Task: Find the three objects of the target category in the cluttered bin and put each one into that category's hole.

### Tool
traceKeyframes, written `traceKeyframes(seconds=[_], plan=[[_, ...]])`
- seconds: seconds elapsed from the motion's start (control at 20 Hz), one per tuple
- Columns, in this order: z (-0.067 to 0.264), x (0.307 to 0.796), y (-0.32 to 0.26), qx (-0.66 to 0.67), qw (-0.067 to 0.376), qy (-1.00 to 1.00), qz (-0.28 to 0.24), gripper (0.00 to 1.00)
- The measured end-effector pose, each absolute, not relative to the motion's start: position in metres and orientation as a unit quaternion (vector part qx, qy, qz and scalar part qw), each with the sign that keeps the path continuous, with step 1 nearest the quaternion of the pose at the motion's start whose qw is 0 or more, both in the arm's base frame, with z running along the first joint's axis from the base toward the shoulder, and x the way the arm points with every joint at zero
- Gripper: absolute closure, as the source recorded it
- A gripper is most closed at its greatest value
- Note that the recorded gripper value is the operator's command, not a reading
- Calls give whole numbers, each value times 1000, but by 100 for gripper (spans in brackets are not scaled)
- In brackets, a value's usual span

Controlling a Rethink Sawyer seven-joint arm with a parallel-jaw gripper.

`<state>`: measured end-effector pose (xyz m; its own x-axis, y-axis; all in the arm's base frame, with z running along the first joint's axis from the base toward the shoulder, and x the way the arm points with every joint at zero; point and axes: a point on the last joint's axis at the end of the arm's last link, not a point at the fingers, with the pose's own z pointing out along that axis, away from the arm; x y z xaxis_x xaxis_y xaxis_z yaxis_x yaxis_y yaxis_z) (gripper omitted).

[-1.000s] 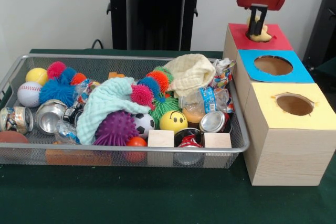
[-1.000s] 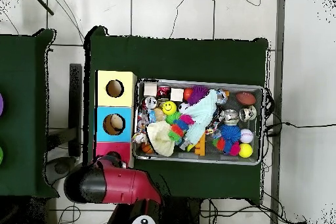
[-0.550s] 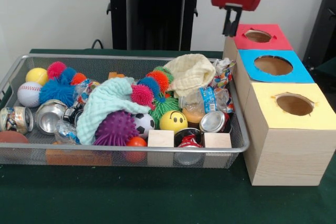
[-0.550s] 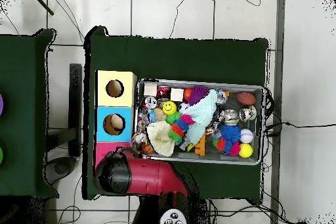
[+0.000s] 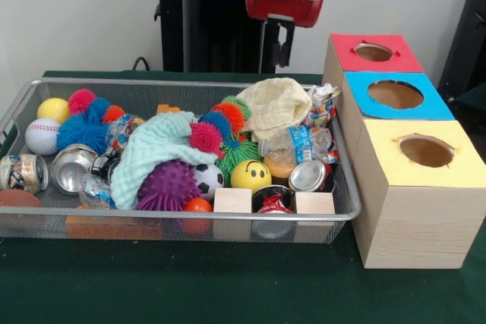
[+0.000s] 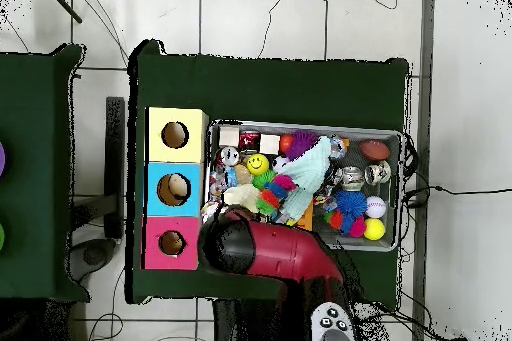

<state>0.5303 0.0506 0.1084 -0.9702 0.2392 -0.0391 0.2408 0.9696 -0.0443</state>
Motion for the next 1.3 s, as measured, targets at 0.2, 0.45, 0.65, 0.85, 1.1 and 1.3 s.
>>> traceKeyframes(seconds=[0.2, 0.45, 0.65, 0.85, 1.1, 1.3], plan=[[111, 540, 41, 113, 28, 993, -24, 0], [113, 547, 45, 93, 37, 995, -20, 0], [112, 552, 49, 81, 39, 996, -13, 0], [106, 563, 50, 70, 29, 997, 0, 0], [97, 574, 47, 59, 25, 998, 9, 0], [88, 589, 48, 46, 30, 998, 17, 0]])
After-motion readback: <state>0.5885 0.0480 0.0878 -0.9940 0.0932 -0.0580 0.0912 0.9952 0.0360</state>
